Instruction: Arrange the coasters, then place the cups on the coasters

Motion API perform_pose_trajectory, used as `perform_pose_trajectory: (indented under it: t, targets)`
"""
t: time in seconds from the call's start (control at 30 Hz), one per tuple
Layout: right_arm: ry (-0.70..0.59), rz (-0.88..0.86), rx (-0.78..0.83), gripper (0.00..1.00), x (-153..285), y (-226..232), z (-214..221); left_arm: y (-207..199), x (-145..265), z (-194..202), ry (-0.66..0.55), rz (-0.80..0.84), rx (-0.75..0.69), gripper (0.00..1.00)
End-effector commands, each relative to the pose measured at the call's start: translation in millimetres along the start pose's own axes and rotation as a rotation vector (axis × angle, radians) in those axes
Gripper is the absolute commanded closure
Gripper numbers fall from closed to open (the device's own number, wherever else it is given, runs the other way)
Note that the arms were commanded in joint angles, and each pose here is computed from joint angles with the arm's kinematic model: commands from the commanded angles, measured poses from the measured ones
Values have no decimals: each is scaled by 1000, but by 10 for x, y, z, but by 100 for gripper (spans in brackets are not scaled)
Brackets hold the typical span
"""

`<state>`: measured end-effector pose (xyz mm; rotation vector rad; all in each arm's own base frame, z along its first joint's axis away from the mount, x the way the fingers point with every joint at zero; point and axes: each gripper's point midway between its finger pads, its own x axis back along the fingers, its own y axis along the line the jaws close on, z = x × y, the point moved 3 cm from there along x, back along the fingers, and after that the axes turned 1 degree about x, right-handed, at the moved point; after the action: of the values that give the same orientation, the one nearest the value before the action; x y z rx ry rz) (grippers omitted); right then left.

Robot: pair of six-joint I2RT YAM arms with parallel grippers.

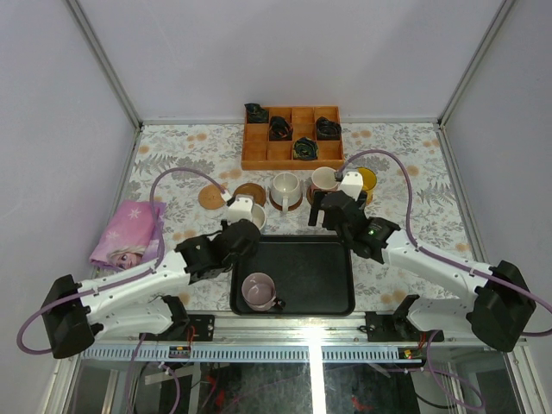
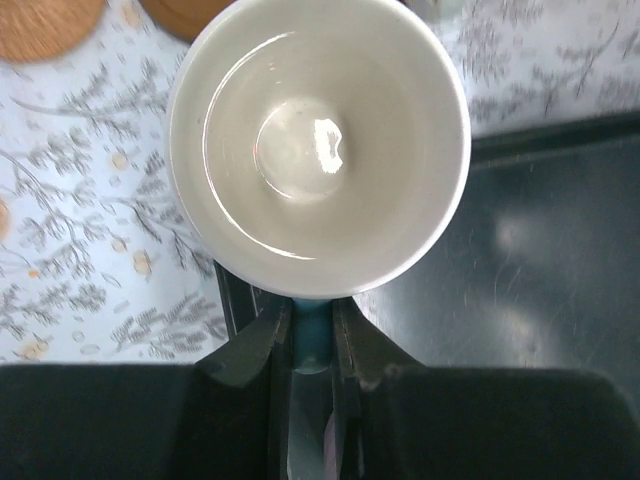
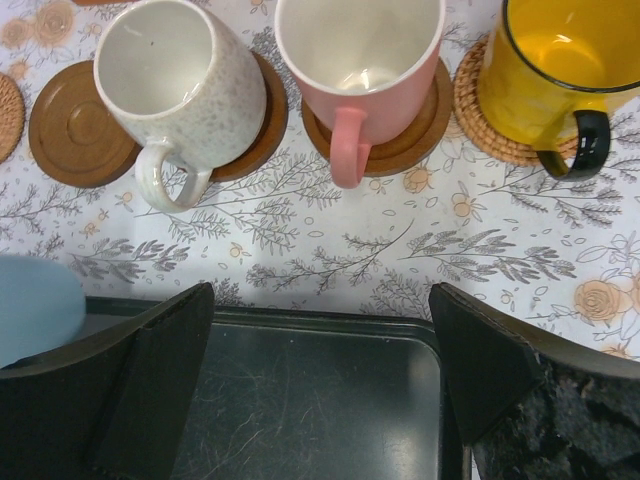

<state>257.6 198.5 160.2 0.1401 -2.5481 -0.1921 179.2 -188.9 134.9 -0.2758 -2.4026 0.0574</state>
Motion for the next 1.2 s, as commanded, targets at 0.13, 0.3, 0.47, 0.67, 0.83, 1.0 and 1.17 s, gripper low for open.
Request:
perform_pose_trajectory:
  t: [0.13,0.3,0.47,0.67,0.83,1.0,1.17]
  targets:
    - [-155,114,-13,5,106,-189,-425,182,-295,-984,-262,-50,126,100]
    - [-231,149,-23,6,217,-309,-667,363,-566,-1207,-253,-98,148,100]
    - [-290,192,16,7,288,-414,-908,439,-787,-1358,-243,-94,163,100]
    - [-283,224,28,7,244,-495,-998,505,-987,-1487,-207,-88,190,100]
    - [-266,217,25,7,156,-496,-945,472,-1101,-1513,-198,-63,203,100]
    - [-241,214,31,7,98,-489,-899,412,-1214,-1460,-163,-39,206,100]
    - [-233,206,28,6,88,-487,-886,403,-1268,-1387,-131,-39,211,100]
